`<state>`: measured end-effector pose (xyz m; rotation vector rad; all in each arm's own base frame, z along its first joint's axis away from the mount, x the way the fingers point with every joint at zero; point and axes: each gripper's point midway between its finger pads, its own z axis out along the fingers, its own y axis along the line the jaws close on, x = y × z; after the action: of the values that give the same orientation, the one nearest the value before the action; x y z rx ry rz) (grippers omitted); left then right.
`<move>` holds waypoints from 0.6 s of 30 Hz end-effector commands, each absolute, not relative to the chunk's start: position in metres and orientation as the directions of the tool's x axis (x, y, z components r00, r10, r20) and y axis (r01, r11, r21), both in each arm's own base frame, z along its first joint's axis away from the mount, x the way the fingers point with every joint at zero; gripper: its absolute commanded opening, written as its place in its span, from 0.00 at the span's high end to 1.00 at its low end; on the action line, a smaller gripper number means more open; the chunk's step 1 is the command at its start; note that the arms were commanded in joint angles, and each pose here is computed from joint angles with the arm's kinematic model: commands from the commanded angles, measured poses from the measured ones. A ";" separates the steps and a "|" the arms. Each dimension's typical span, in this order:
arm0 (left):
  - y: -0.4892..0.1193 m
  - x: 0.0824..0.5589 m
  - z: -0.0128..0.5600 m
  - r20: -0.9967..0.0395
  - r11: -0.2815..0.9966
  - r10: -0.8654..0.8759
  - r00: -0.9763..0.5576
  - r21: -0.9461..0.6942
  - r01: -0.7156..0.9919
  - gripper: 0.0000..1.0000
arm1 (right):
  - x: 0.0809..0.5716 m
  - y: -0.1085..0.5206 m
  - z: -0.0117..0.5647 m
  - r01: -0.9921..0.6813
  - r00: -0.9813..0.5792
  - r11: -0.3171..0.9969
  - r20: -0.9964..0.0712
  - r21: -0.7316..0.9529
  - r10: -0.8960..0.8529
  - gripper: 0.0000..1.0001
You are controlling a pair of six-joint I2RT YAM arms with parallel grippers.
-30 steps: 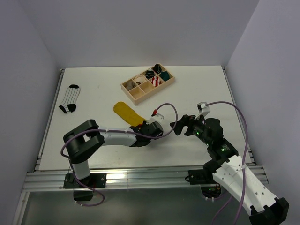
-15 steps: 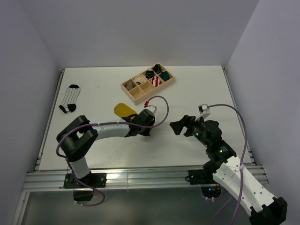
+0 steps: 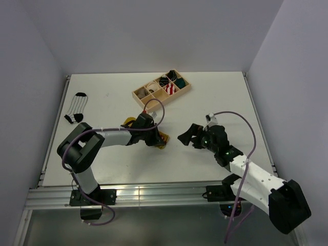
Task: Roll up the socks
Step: Roll the sock at the center of the board.
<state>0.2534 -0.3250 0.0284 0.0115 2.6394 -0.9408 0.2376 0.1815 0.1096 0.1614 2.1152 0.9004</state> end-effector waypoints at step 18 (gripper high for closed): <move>-0.344 0.252 0.051 -0.135 0.550 -0.284 -0.949 -0.834 -0.046 1.00 | 0.262 0.242 0.054 -0.123 -0.805 0.588 -0.427 0.799 0.412 0.54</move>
<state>0.2505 -0.3419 0.0468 -0.2631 2.5629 -1.2957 0.2480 0.2236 0.0321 0.2637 2.3304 1.0666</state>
